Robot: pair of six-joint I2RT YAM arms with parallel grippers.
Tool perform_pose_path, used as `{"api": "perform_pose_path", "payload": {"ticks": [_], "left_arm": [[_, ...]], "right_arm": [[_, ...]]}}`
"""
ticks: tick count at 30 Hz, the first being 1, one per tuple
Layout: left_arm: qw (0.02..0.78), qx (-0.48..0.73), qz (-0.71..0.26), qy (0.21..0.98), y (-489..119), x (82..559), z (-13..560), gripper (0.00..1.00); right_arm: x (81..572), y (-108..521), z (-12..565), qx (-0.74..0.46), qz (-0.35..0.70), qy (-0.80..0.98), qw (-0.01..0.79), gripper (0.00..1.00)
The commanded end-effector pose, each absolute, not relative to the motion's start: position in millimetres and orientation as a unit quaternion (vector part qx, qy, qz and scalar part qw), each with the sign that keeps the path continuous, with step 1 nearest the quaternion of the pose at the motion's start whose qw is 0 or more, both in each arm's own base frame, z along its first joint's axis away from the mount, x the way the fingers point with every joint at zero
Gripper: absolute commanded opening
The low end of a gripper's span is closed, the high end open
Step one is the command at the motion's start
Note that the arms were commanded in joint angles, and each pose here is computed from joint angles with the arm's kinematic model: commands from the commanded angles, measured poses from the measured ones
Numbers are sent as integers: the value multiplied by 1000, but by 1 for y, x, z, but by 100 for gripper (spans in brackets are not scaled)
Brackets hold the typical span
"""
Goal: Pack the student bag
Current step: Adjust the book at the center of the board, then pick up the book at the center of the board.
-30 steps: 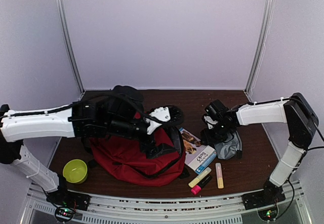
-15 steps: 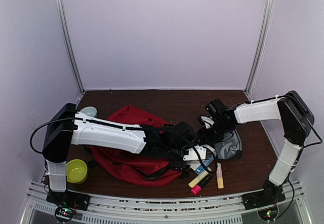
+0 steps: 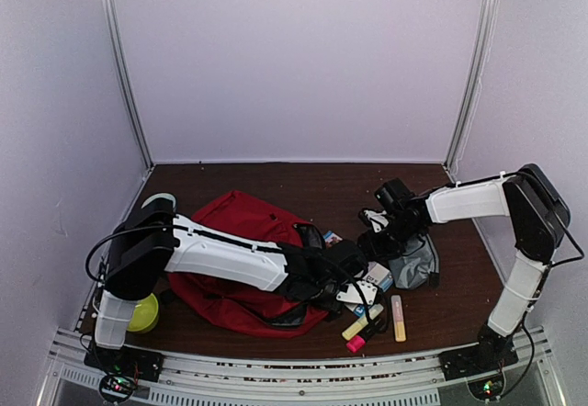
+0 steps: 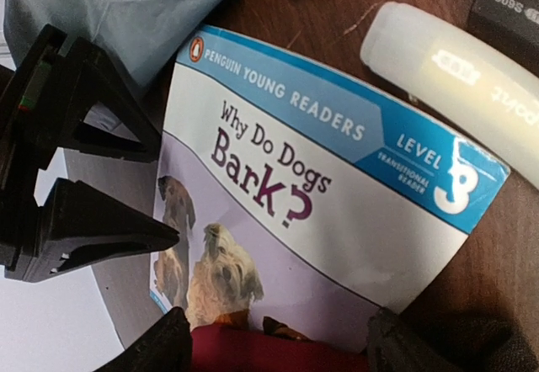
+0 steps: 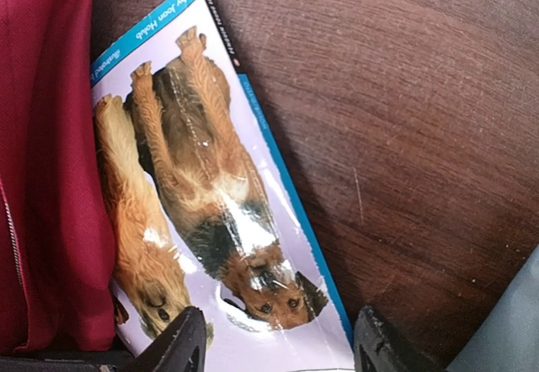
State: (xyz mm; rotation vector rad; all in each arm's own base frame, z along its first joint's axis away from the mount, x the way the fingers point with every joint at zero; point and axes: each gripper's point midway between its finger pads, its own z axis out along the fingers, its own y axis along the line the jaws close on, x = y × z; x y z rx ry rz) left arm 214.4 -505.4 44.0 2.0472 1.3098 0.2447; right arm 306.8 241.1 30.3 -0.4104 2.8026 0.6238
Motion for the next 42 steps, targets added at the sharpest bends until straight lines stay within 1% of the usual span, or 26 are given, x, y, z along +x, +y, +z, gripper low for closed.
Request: {"api": "perform_pose_path", "payload": {"ticks": [1, 6, 8, 12, 14, 19, 21, 24, 27, 31, 32, 35, 39, 42], "left_arm": [[312, 798, 167, 488, -489, 236, 18, 74], [297, 809, 176, 476, -486, 236, 1, 74], [299, 809, 178, 474, -486, 237, -1, 73], [295, 812, 167, 475, -485, 233, 0, 72], [292, 813, 164, 476, -483, 231, -1, 71], [291, 816, 161, 473, -482, 230, -2, 70], [294, 815, 154, 475, -483, 228, 5, 70], [300, 812, 124, 485, -481, 219, 34, 71], [286, 827, 99, 473, -465, 200, 45, 76], [235, 871, 89, 421, -438, 170, 20, 84], [234, 875, 93, 413, -438, 168, 19, 84], [256, 861, 115, 424, -454, 179, 19, 86], [274, 839, 162, 442, -468, 201, 11, 85], [273, 839, 171, 438, -466, 203, 1, 84]], "right_arm": [[278, 244, 14, -146, 240, 958, 56, 58], [269, 248, 21, -156, 259, 952, 48, 55], [262, 260, 31, -159, 305, 938, 41, 53], [250, 295, 58, -137, 438, 888, 12, 51], [250, 300, 62, -128, 455, 881, 6, 49], [255, 294, 71, -135, 435, 890, 33, 49], [260, 285, 64, -133, 394, 908, 46, 49], [271, 264, 52, -133, 319, 936, 70, 49], [275, 254, 49, -135, 284, 946, 81, 50], [276, 244, 42, -139, 252, 954, 85, 52], [275, 242, 41, -140, 244, 956, 85, 52], [271, 239, 36, -146, 227, 959, 82, 54], [261, 241, 24, -167, 203, 962, 67, 55], [251, 253, 21, -172, 237, 955, 48, 54]]}}
